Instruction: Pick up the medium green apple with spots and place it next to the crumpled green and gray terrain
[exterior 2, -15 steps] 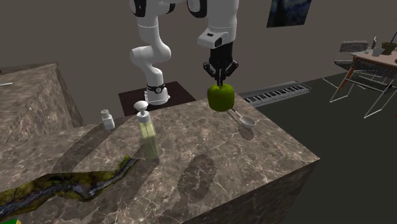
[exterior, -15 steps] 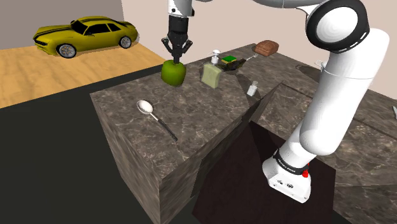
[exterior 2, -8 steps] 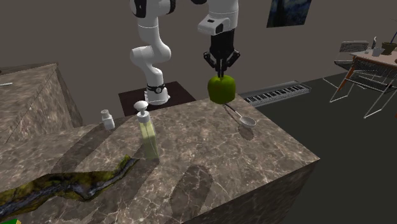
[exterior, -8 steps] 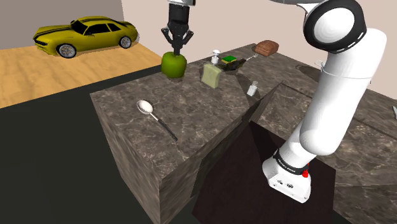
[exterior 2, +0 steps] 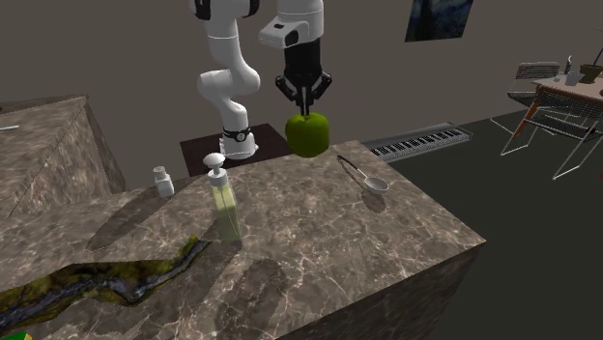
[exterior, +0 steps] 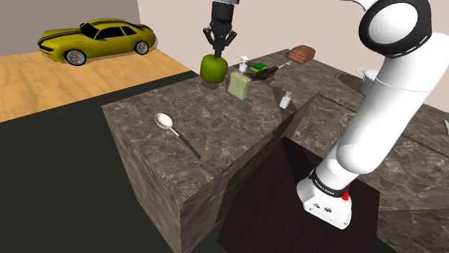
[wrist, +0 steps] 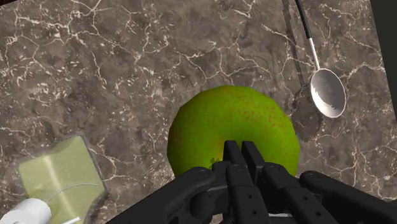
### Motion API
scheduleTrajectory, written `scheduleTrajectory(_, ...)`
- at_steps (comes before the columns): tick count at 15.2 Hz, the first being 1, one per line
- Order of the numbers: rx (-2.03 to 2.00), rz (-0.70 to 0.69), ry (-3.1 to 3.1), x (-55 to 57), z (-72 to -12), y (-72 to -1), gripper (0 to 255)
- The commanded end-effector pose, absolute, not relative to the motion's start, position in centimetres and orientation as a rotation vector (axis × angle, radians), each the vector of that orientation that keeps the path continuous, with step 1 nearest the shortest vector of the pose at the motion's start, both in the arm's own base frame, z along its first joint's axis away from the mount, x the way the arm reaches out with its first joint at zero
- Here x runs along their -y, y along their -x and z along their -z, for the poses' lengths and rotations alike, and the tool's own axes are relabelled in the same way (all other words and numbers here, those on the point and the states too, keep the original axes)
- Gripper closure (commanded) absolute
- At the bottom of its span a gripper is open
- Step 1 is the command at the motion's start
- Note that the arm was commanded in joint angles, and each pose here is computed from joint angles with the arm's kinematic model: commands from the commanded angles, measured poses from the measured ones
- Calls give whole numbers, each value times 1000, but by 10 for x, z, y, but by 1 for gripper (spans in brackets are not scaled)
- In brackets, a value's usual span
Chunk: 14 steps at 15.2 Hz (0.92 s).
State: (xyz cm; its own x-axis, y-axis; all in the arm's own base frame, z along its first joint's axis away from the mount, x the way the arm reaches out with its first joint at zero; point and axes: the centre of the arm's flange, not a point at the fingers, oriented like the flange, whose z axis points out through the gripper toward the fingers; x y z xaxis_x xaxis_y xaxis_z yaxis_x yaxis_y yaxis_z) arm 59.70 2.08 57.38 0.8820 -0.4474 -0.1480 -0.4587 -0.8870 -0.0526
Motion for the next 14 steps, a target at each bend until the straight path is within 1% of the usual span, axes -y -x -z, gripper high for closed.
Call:
scheduleTrajectory(1,-713,-202,2964,6,-572,-591,255)
scheduleTrajectory(14,-713,-202,2964,171,-573,-543,255)
